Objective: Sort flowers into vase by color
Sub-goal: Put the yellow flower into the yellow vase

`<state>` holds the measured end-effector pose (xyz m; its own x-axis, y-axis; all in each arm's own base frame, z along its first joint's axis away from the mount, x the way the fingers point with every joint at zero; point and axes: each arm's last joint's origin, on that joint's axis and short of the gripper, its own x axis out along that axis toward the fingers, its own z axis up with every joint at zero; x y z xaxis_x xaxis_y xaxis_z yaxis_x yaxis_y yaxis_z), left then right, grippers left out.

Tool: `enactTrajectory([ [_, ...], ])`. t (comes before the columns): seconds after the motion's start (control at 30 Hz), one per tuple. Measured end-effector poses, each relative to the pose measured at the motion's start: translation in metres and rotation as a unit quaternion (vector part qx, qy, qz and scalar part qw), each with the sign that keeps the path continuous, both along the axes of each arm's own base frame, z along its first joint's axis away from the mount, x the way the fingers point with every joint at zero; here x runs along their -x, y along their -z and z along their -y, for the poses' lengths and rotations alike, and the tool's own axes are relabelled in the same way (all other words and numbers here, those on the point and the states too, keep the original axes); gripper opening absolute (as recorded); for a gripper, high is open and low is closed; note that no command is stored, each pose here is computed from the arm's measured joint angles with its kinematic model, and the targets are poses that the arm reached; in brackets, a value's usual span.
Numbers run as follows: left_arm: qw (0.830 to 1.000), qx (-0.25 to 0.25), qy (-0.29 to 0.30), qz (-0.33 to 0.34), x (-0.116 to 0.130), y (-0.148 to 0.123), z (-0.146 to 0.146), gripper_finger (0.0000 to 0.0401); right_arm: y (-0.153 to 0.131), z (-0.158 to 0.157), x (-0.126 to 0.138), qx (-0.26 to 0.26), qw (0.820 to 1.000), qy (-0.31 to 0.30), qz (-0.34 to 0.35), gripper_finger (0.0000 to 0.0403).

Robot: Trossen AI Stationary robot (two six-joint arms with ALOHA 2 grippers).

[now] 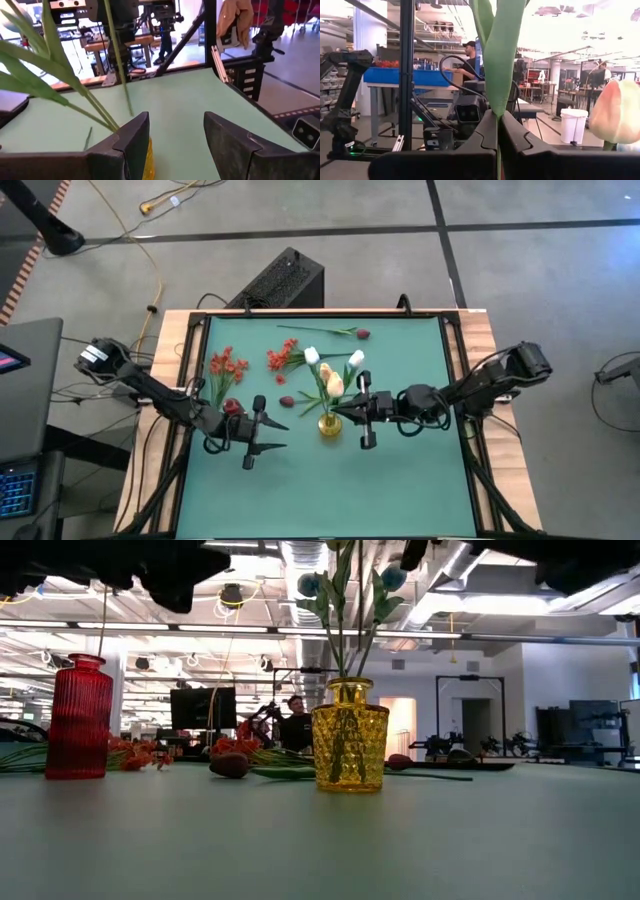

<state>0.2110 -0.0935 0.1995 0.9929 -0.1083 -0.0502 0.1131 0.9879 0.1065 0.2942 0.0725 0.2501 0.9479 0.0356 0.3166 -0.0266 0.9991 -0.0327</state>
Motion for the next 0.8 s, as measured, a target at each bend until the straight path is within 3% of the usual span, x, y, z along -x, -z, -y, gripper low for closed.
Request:
enactTrajectory([
  [0.27, 1.0, 0.01, -0.001, -0.008, 0.0, 0.002, 0.0, 0.0178, 0.024, 0.002, -0.013, -0.002, 1.0, 0.01, 0.017, 0.0024],
  [0.57, 1.0, 0.021, 0.012, -0.013, 0.0, 0.002, 0.001, 0.0178, 0.018, 0.004, -0.01, -0.005, 1.0, 0.012, 0.018, 0.0025],
  [0.8, 0.999, 0.036, 0.015, -0.018, 0.001, 0.003, 0.001, 0.0178, 0.026, 0.006, -0.014, 0.006, 1.0, 0.015, -0.025, 0.0025],
])
